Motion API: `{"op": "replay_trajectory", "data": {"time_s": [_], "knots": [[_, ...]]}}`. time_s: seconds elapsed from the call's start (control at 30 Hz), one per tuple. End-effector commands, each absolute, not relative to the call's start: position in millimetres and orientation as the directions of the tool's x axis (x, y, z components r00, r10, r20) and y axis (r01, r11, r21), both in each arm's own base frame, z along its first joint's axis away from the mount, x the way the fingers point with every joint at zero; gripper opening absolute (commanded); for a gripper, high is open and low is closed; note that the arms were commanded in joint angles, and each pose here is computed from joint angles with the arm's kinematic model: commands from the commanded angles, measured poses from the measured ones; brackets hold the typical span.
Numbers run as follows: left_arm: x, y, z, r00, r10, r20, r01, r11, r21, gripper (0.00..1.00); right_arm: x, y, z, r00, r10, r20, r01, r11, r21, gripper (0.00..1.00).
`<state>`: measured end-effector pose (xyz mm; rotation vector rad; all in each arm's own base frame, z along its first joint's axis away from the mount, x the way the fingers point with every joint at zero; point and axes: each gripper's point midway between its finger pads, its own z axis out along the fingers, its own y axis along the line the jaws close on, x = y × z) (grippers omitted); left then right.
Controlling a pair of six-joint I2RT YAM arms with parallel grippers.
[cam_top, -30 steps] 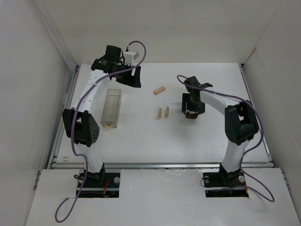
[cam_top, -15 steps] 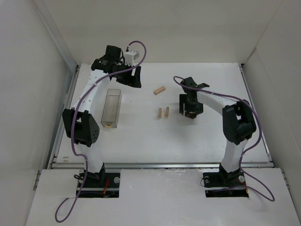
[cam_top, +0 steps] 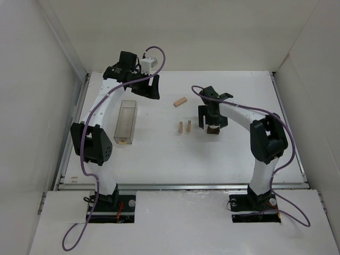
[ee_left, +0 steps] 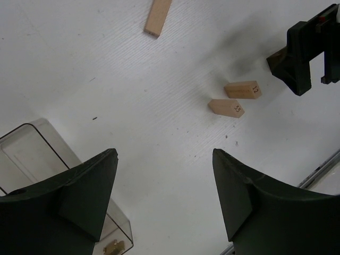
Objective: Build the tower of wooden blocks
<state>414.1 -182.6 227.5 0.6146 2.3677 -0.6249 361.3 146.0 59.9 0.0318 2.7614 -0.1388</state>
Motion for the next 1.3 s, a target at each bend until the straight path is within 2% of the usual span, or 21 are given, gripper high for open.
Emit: {"op": "replay_trajectory", "data": {"time_s": [0.0,0.13,0.37,0.63,0.83,1.0,1.1,1.2,1.27], "knots": [[410,-182,246,-0.678,0.269,-0.684,0.580,0.768,-0.273,0.69,365,146,78,-0.914,0.002,-0.405,0.049,0.993,-0.105,0.91],[410,-182,246,-0.678,0.269,-0.684,0.580,0.768,-0.273,0.69,359,140,61,-0.928,0.024,-0.372,0.073,0.990,-0.118,0.92],[411,-182,250,-0.672,0.267,-0.691,0.582,0.767,-0.269,0.69,365,135,57,-0.923,0.054,-0.380,0.096,0.991,-0.091,0.91],[409,-182,249,-0.678,0.269,-0.684,0.580,0.768,-0.273,0.69,372,135,52,-0.917,0.069,-0.393,0.098,0.994,-0.054,0.81],[409,-181,249,-0.672,0.276,-0.687,0.586,0.765,-0.266,0.69,373,135,48,-0.921,0.079,-0.382,0.100,0.994,-0.035,0.81],[409,-181,249,-0.672,0.276,-0.687,0.586,0.765,-0.266,0.69,370,140,41,-0.929,0.079,-0.363,0.089,0.996,-0.012,0.74],[409,-181,249,-0.672,0.276,-0.687,0.586,0.765,-0.266,0.69,369,142,41,-0.930,0.079,-0.359,0.086,0.996,-0.004,0.72],[409,-181,249,-0.672,0.276,-0.687,0.586,0.765,-0.266,0.69,367,140,39,-0.933,0.078,-0.351,0.086,0.996,-0.008,0.67],[409,-181,249,-0.672,0.276,-0.687,0.586,0.765,-0.266,0.69,367,140,39,-0.933,0.078,-0.351,0.086,0.996,-0.008,0.60]]}}
